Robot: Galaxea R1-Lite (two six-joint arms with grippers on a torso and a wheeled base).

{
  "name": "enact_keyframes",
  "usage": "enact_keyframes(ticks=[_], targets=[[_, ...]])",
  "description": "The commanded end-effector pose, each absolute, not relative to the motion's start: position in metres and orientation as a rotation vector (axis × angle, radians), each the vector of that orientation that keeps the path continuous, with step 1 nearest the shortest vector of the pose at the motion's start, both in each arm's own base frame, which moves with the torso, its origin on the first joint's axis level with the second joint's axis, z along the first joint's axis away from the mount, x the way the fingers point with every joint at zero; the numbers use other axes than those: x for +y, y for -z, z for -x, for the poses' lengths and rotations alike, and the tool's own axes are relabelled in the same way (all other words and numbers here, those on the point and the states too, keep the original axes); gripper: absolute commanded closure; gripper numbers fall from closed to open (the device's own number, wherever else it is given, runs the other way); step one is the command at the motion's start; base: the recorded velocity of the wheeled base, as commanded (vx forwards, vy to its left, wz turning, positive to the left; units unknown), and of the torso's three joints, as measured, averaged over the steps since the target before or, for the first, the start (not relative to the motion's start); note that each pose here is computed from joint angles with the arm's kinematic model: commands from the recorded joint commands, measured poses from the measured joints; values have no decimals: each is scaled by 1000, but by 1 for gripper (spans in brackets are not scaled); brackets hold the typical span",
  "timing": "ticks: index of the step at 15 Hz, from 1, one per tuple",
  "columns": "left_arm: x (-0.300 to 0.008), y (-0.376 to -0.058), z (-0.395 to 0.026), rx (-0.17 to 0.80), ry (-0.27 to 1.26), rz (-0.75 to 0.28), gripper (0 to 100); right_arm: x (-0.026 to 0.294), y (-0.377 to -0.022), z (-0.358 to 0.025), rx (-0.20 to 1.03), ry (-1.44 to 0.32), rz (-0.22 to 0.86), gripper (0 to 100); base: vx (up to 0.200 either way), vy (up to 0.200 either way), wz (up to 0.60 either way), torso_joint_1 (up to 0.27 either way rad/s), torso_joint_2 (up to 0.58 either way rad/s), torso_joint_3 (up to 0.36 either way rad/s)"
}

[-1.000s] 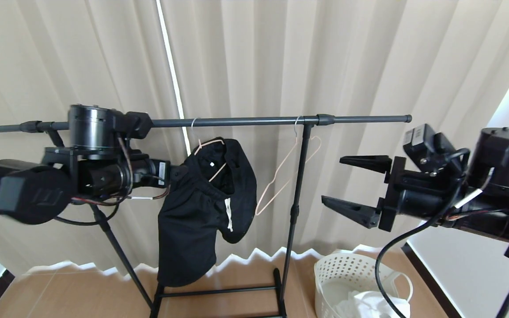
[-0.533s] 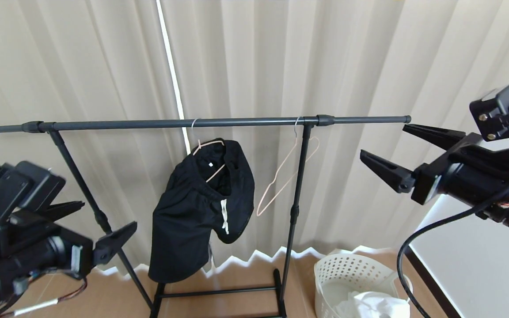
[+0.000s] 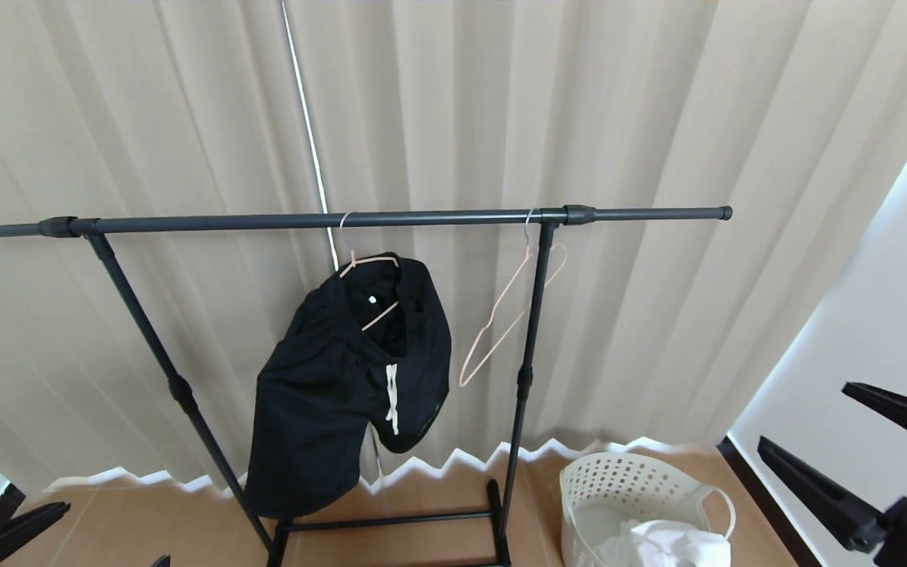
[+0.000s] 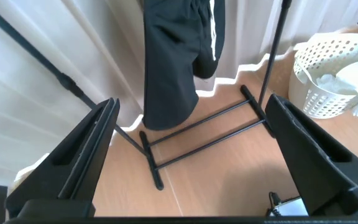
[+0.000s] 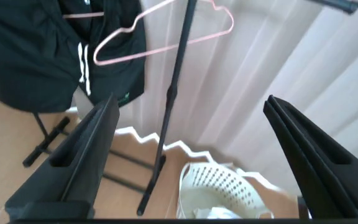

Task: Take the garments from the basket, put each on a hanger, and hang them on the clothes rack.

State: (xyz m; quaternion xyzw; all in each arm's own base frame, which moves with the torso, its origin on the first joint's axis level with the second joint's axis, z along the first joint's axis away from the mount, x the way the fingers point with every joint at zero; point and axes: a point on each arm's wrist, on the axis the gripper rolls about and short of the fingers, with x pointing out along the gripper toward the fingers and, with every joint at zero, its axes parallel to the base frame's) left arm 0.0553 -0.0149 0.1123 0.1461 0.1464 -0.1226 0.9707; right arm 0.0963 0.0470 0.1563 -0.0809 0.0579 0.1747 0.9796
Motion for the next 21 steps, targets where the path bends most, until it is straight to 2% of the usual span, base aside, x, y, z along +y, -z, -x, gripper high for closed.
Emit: enact_keyframes(ticks=[1,3,6,10,11,13,14,17,18,21], targets=[[-7,-101,-30,258,241,-287,0,28,-138,-57,147,-359,102,0,0,0,0,0,0,0],[-2,-88,-14,290,243,-294,0,21,-126,-44,224,-354,61,0,0,0,0,0,0,0],[1,-81,-3,273,214,-261,0,10,-107,-26,252,-337,41,0,0,0,0,0,0,0],[3,-81,2,237,63,-229,0,-3,-83,-5,285,-245,58,0,0,0,0,0,0,0],[4,-80,4,226,-19,-224,0,-6,-81,-1,258,-195,49,0,0,0,0,0,0,0],[4,-80,7,194,-67,-216,0,-7,-80,2,225,-137,31,0,0,0,0,0,0,0],[3,-80,13,124,-100,-239,0,-8,-80,5,198,17,20,0,0,0,0,0,0,0],[3,-78,20,26,-88,-239,0,-8,-79,12,120,74,-5,0,0,0,0,0,0,0],[1,-77,22,-3,-41,-238,0,-8,-79,15,88,87,-16,0,0,0,0,0,0,0],[-1,-77,22,-4,37,-232,0,-7,-78,16,81,187,-58,0,0,0,0,0,0,0]])
